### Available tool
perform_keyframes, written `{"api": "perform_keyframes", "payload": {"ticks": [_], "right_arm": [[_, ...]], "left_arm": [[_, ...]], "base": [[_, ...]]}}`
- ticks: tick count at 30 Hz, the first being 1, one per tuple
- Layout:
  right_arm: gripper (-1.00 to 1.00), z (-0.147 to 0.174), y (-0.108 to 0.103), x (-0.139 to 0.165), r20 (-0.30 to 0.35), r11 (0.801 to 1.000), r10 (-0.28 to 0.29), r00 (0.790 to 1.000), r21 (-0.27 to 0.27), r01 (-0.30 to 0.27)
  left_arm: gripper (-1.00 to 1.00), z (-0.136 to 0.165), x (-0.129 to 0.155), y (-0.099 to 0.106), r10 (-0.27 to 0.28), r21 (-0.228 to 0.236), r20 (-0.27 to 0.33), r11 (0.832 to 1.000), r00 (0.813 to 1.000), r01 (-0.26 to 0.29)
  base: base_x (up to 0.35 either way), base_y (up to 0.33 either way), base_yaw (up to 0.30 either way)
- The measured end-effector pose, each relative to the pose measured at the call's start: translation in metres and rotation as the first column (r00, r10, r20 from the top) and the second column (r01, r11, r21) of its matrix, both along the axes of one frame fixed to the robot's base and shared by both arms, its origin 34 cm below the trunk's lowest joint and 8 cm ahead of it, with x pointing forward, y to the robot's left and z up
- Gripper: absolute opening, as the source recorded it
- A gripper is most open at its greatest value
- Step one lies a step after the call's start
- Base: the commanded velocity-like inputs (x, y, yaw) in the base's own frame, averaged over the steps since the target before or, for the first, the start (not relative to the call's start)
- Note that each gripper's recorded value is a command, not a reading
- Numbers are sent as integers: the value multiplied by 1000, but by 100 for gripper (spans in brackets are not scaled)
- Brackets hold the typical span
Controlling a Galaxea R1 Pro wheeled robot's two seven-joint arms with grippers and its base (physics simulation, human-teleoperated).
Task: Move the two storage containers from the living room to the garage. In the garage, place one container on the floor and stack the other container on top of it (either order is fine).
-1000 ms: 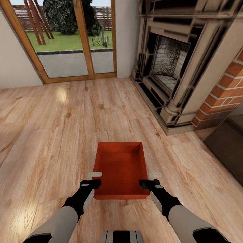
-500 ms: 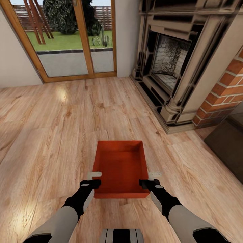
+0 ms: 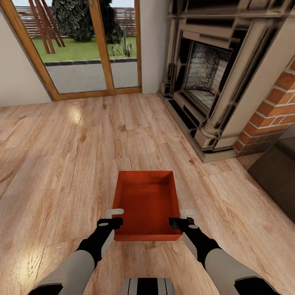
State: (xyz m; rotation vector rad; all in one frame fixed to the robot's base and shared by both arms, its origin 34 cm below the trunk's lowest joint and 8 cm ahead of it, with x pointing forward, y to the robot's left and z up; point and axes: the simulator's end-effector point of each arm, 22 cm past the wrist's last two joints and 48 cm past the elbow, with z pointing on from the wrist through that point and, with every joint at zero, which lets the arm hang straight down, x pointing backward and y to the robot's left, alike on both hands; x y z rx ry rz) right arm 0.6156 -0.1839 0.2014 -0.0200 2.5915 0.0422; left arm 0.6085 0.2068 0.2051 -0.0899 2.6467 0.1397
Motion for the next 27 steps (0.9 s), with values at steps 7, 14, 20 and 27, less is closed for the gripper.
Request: {"api": "perform_keyframes", "payload": {"ticks": [7, 14, 20, 27], "right_arm": [[100, 0, -1, 0, 0, 1000, 0, 1000, -1, 0], [100, -7, -1, -2, 0, 1000, 0, 1000, 0, 0], [100, -7, -2, -2, 0, 1000, 0, 1000, -2, 0], [100, -7, -3, -2, -1, 1000, -1, 1000, -3, 1]], "left_arm": [[100, 0, 0, 0, 0, 0, 0, 1000, 1000, 0], [100, -7, -2, 0, 0, 0, 0, 1000, 1000, 0], [100, -7, -2, 0, 1, 0, 0, 1000, 1000, -1], [100, -7, -2, -1, -2, 0, -1, 1000, 1000, 2]], "base": [[0, 0, 0], [0, 0, 0], [0, 0, 0], [0, 0, 0]]}}
